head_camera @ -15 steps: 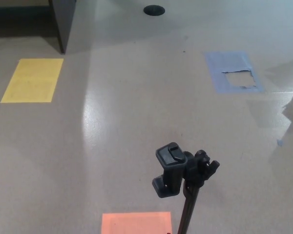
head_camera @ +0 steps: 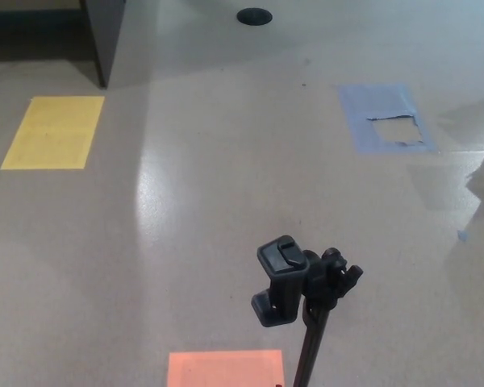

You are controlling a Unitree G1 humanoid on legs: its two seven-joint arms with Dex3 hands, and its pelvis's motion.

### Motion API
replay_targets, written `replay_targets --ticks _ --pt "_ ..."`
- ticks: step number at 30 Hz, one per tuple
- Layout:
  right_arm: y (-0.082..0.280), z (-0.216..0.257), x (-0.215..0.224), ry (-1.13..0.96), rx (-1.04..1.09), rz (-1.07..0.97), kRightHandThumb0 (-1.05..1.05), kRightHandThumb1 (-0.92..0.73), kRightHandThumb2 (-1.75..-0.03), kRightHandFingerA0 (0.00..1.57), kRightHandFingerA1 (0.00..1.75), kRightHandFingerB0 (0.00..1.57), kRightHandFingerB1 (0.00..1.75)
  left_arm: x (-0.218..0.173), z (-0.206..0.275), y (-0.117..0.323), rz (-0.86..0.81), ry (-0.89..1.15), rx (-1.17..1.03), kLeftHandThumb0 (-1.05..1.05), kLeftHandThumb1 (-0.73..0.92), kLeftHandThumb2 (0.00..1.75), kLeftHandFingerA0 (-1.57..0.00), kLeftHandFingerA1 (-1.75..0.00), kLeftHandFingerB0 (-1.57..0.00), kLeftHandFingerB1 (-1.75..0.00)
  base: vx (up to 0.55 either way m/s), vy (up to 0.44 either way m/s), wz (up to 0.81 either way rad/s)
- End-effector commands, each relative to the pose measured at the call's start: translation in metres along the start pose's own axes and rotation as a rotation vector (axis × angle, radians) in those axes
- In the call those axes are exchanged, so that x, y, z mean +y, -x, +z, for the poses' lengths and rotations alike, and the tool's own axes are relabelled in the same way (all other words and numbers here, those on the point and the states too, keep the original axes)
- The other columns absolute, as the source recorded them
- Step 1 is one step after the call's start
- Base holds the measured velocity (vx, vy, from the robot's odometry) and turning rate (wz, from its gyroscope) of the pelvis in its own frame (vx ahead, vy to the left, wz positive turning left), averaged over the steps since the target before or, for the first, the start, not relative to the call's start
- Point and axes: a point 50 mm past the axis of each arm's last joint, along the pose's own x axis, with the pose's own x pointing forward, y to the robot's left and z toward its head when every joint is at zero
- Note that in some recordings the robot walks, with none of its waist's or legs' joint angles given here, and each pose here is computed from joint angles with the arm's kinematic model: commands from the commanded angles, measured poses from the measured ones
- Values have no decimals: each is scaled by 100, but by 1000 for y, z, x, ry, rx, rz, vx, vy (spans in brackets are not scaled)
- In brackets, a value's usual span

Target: A phone stand is kept on the floor and the robot uses both its hands to grab it and uses its left hand to extend the phone stand by pulling it upwards

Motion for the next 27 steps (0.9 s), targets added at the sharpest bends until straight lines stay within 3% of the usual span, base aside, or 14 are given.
replay_targets --ticks 1,3,4,5,6,7,8,9,19,20,21,22,23,27 --pt "-2 62 21 107 -401 34 -92 -59 -104 0 39 0 40 -31 102 14 -137 207 -615 -84 53 58 -29 -30 -32 -32 0 0 0" --pt "-3 65 26 108 -400 45 -92 -60 -104 0 37 0 41 -40 114 14 -152 246 -650 -90 46 65 -30 -33 -33 -34 0 0 0" --pt "-5 70 31 98 -415 39 -89 -57 -103 0 37 0 44 -51 127 12 -168 276 -679 -90 56 59 -31 -30 -33 -32 0 0 0" --pt "-5 72 34 87 -416 40 -86 -53 -100 0 38 0 47 -55 132 13 -183 300 -680 -94 47 68 -28 -33 -31 -35 0 0 0" --pt "-6 74 37 83 -415 41 -85 -52 -99 0 38 0 47 -57 135 13 -202 311 -676 -90 56 59 -26 -29 -30 -32 0 0 0" --pt "-7 76 39 79 -413 43 -86 -53 -100 0 35 0 48 -59 138 13 -230 312 -675 -90 46 82 -20 -36 -22 -38 0 0 0" --pt "-8 77 41 76 -412 44 -86 -53 -100 0 35 0 48 -60 140 12 -246 311 -676 -90 46 82 -20 -36 -22 -38 0 0 0" --pt "-9 80 45 55 -410 54 -105 -53 -60 0 0 0 0 -65 141 12 -287 333 -667 -85 42 77 -18 -35 -21 -38 0 0 0" --pt "-9 88 53 81 -471 53 -105 -51 -60 0 2 0 2 -75 137 10 -327 318 -618 -83 41 77 -10 -34 -16 -37 0 0 0" --pt "-10 90 52 69 -472 61 -105 -40 -85 0 23 0 34 -75 137 10 -329 316 -616 -84 41 78 -10 -34 -16 -37 0 0 0" --pt "-10 90 52 64 -473 65 -105 -40 -85 0 23 0 34 -75 137 9 -330 315 -615 -84 41 78 -10 -34 -16 -37 0 0 0" --pt "-11 91 52 70 -473 61 -105 -48 -62 0 4 0 0 -75 137 8 -329 318 -612 -86 47 57 -15 -27 -22 -31 0 0 0" --pt "-12 92 51 79 -476 56 -105 -52 -65 0 13 0 0 -75 136 7 -326 319 -610 -86 47 57 -15 -27 -21 -31 0 0 0" --pt "-14 92 49 92 -484 39 -105 -57 -61 0 17 0 0 -73 135 6 -317 326 -600 -84 48 57 -14 -26 -19 -31 0 0 0"
